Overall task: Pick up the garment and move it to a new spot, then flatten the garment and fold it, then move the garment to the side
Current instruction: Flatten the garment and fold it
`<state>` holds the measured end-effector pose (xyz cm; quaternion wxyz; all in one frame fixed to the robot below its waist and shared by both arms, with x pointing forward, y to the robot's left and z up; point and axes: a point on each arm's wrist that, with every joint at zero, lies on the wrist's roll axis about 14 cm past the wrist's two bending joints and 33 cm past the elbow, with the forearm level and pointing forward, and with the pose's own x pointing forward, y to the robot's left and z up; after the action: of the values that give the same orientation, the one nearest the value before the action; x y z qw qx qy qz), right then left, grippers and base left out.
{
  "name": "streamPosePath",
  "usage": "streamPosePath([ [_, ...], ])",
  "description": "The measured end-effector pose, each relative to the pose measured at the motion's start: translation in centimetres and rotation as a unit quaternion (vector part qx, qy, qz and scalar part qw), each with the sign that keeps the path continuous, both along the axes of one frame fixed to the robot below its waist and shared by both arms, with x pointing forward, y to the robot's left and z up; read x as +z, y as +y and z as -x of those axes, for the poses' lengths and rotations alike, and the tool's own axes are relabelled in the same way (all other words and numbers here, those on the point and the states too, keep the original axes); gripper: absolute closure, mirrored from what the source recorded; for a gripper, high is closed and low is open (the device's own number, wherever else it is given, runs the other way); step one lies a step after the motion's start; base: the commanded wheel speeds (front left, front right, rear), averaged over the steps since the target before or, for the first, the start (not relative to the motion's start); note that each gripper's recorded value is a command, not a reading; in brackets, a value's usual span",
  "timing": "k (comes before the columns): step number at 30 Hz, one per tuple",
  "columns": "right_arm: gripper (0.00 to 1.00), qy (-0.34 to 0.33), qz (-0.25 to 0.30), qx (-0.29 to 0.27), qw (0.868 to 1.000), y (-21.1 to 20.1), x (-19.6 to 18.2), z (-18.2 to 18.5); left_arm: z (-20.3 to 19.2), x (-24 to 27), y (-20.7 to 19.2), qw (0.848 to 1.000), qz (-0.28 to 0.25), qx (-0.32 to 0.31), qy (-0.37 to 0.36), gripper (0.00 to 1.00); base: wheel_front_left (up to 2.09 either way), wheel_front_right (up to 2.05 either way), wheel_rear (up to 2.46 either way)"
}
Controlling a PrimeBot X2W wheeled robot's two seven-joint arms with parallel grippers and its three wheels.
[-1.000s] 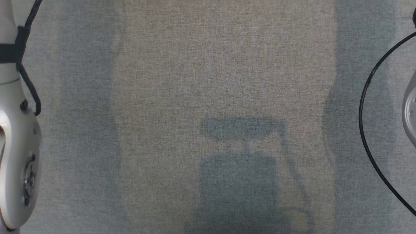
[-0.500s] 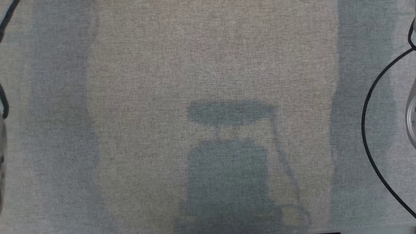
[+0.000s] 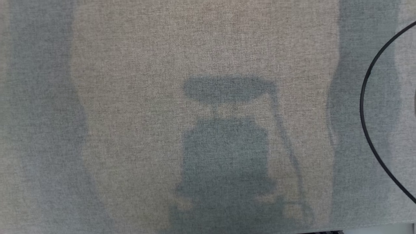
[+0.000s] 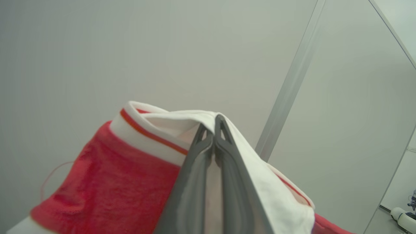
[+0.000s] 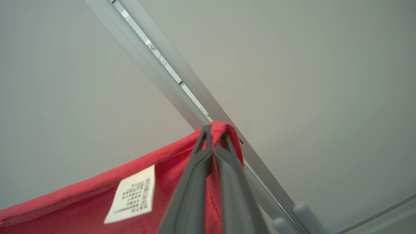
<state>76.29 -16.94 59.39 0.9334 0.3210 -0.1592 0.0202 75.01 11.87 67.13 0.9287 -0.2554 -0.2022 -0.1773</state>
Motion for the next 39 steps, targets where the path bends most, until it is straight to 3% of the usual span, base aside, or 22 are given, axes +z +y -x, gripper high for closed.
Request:
streamPosePath([
  [12,1.00,-0.140,-0.038,-0.025,0.989,-1.3,8.0,0.4,0.8,7.3,1.1,0.994,0.029,-0.001,-0.106,1.00,0.00,0.00,0.00],
  [15,1.00,-0.155,-0.044,-0.027,0.987,-1.4,8.4,0.6,1.0,8.0,1.8,0.992,0.036,0.004,-0.121,1.00,0.00,0.00,0.00],
  [20,1.00,-0.125,-0.028,-0.025,0.991,-0.9,6.2,0.1,0.9,7.2,2.0,0.993,0.024,0.011,-0.116,1.00,0.00,0.00,0.00],
  [30,1.00,-0.034,0.027,-0.023,0.999,-0.4,-1.4,-1.1,-1.0,-3.2,-0.5,0.999,-0.027,-0.007,-0.019,1.00,0.00,0.00,0.00],
  [39,1.00,0.048,0.065,0.035,0.996,2.0,-8.0,1.7,2.7,-12.6,-1.6,0.991,-0.025,-0.070,0.111,1.00,0.00,0.00,0.00],
])
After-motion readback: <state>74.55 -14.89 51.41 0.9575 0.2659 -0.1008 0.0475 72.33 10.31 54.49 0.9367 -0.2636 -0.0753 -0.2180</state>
